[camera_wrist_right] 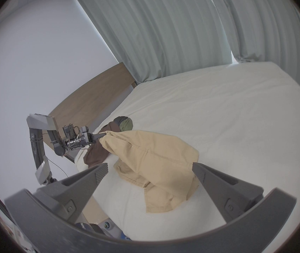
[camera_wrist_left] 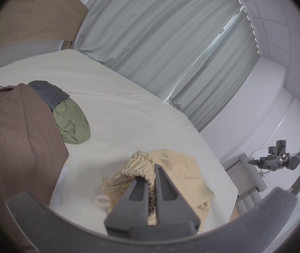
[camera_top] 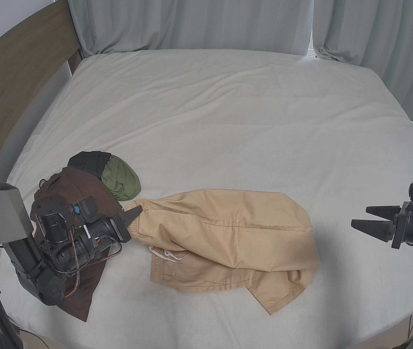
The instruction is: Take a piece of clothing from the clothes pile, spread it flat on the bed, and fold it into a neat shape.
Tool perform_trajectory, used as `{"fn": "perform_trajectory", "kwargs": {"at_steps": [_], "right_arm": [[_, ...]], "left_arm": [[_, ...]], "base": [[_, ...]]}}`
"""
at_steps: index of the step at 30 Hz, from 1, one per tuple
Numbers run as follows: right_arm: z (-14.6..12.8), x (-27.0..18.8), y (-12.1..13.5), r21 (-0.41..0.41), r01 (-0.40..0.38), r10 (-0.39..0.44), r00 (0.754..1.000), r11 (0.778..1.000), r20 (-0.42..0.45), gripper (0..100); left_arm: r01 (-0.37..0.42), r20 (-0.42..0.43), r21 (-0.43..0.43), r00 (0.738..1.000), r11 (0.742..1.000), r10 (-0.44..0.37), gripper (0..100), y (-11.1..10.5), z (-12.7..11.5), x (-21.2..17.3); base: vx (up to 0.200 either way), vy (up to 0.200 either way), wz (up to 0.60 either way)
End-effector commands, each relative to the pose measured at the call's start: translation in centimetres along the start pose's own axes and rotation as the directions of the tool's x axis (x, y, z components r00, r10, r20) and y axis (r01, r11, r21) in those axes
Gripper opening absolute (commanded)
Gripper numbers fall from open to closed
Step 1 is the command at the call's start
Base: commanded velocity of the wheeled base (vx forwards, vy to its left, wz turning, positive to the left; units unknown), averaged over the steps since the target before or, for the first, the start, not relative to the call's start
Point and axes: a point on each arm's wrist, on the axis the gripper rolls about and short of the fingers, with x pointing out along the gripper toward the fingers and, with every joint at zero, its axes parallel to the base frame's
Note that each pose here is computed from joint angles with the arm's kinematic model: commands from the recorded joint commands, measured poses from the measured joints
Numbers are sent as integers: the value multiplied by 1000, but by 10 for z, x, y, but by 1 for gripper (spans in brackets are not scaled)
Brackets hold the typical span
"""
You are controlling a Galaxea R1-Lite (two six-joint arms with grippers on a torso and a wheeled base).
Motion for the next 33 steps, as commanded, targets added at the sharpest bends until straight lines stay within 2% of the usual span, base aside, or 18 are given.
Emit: {"fn": "perform_trajectory", "kwargs": {"at_steps": [1,5,17,27,33], "right_arm": [[-12,18,-23,131,-4,11,998,991,-54,100],[-12,28,-30,185,-9,17,999,983,-44,100],[-27,62,-55,221,0,20,996,975,-88,100],[-56,98,-83,269,13,22,992,963,-126,100],[-72,119,-100,292,16,18,993,956,-113,100]], "left_arm": [[-1,2,0,1000,1000,1,0,1,0,2],[-1,0,-1,1000,1000,1,0,1,0,2],[-6,-9,-4,1000,1000,6,0,2,-2,1],[-17,-28,-10,999,1000,16,0,6,-8,2],[-18,-27,-10,999,1000,18,0,6,-7,2]], "base": [[0,0,0],[0,0,0],[0,0,0],[0,0,0],[0,0,0]]}}
